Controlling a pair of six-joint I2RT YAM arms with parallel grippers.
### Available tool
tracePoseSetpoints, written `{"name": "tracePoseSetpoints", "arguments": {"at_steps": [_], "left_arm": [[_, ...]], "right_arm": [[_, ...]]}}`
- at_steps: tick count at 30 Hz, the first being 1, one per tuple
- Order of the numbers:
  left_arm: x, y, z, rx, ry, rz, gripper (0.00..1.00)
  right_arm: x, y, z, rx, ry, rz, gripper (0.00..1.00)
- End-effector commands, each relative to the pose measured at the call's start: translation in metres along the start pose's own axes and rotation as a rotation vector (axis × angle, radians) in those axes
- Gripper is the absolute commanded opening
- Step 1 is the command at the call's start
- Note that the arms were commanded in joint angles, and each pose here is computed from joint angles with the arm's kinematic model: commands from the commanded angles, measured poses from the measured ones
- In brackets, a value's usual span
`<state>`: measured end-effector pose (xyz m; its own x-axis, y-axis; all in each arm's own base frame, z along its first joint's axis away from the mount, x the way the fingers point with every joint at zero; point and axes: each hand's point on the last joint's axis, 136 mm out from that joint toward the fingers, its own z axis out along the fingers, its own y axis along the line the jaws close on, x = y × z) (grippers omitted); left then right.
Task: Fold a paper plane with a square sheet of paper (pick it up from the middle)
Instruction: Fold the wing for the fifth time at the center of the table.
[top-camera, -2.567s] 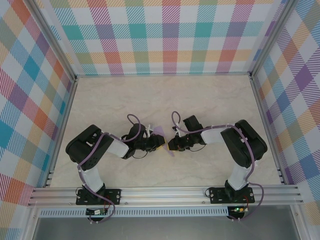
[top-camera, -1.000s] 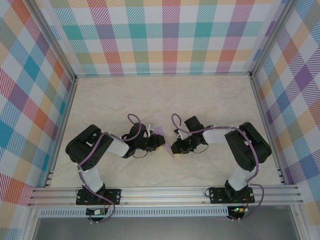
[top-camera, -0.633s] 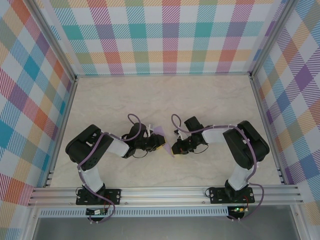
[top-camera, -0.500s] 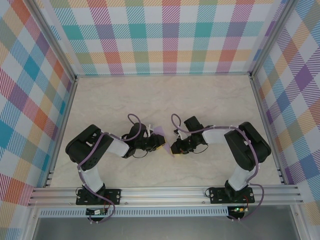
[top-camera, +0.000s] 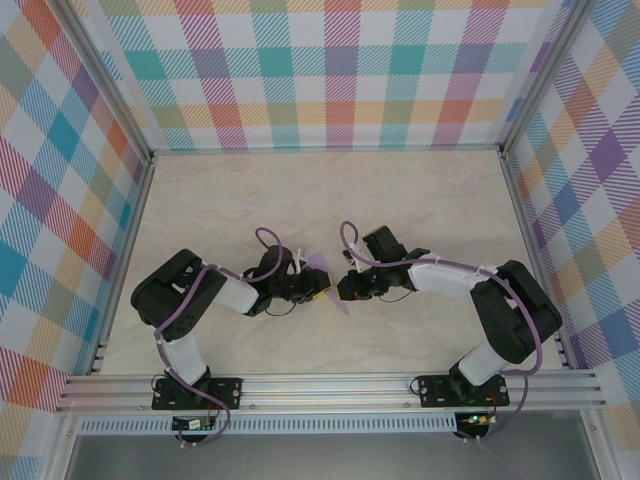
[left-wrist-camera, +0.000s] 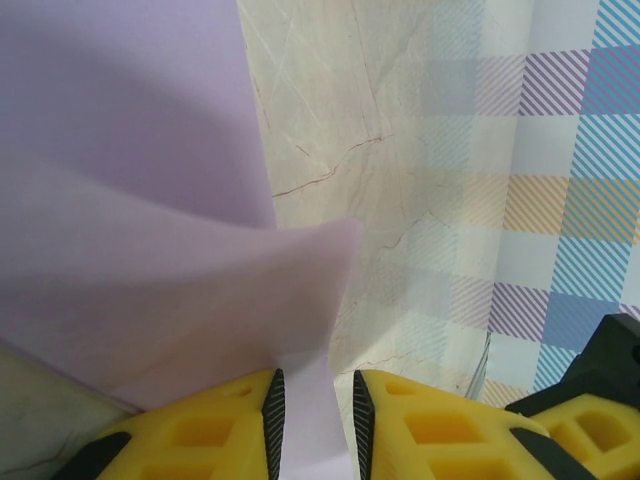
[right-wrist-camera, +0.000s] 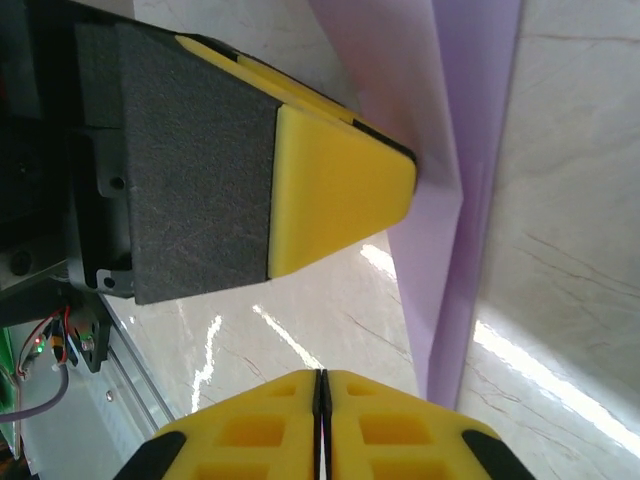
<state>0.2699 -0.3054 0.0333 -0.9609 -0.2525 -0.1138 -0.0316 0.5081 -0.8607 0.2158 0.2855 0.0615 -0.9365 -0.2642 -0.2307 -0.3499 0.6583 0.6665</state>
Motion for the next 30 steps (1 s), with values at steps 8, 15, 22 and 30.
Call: {"name": "tracePoseSetpoints", "arguments": {"at_steps": [8,15,22,30], "left_arm": [[0.003,0.025,0.005,-0.112,-0.012,-0.033,0.26],[0.002,0.027,0.004,-0.125,-0.015,-0.036,0.26],[0.001,0.031,0.003,-0.144,-0.021,-0.043,0.25],[0.001,0.04,0.001,-0.187,-0.03,-0.061,0.22]], "right_arm": [[-0.007,-0.006,0.026,0.08,0.057,0.039,0.02],[-0.001,-0.022,0.031,0.135,0.084,0.058,0.0],[0.011,-0.03,0.038,0.14,0.124,0.082,0.0],[0.026,-0.036,0.039,0.143,0.163,0.098,0.0]]}}
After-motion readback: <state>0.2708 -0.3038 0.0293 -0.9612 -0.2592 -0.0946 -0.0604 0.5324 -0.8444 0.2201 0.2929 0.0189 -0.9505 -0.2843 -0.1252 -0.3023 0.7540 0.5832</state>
